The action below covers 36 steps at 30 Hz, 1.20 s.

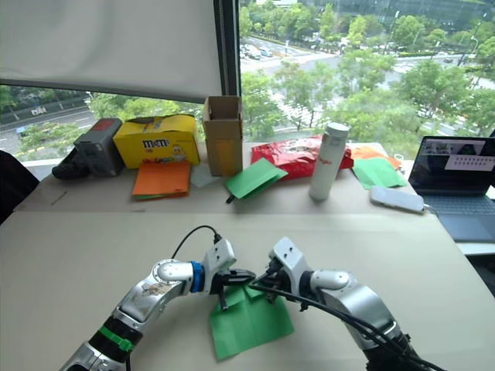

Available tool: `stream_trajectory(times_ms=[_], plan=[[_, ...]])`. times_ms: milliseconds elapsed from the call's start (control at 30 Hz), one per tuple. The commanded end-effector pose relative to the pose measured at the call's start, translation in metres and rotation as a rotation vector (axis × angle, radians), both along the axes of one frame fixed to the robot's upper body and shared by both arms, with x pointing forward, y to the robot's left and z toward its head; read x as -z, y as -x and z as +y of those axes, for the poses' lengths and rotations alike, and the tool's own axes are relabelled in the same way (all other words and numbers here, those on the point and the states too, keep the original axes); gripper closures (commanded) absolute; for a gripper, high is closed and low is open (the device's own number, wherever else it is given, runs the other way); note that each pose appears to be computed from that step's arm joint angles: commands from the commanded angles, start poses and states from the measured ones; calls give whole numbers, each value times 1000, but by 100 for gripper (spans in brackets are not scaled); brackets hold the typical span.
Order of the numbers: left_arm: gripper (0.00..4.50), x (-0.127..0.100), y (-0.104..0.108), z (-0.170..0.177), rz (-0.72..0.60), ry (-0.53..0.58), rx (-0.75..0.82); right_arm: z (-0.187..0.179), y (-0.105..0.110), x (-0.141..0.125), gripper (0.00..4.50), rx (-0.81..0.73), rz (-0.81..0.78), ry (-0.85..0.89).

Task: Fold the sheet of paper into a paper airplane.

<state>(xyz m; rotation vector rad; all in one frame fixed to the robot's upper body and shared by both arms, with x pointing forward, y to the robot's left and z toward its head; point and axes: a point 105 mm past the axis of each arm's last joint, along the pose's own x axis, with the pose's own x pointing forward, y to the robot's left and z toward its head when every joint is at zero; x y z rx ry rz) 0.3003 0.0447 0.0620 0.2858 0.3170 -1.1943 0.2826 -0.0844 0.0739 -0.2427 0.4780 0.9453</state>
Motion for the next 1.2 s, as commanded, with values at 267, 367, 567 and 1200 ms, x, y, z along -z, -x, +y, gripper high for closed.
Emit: stream_trajectory(times_ms=[267, 367, 567, 1200], plan=[[450, 25, 5, 7, 80, -81, -18, -40, 20, 20, 448, 89, 42, 96], [450, 25, 5, 7, 82, -82, -15, -52, 26, 22, 448, 117, 49, 110], [450, 25, 5, 6, 90, -74, -12, -71, 22, -5, 448, 148, -29, 98], [450, -3, 15, 14, 113, 2, -50, -63, 70, 14, 448, -185, 90, 217]])
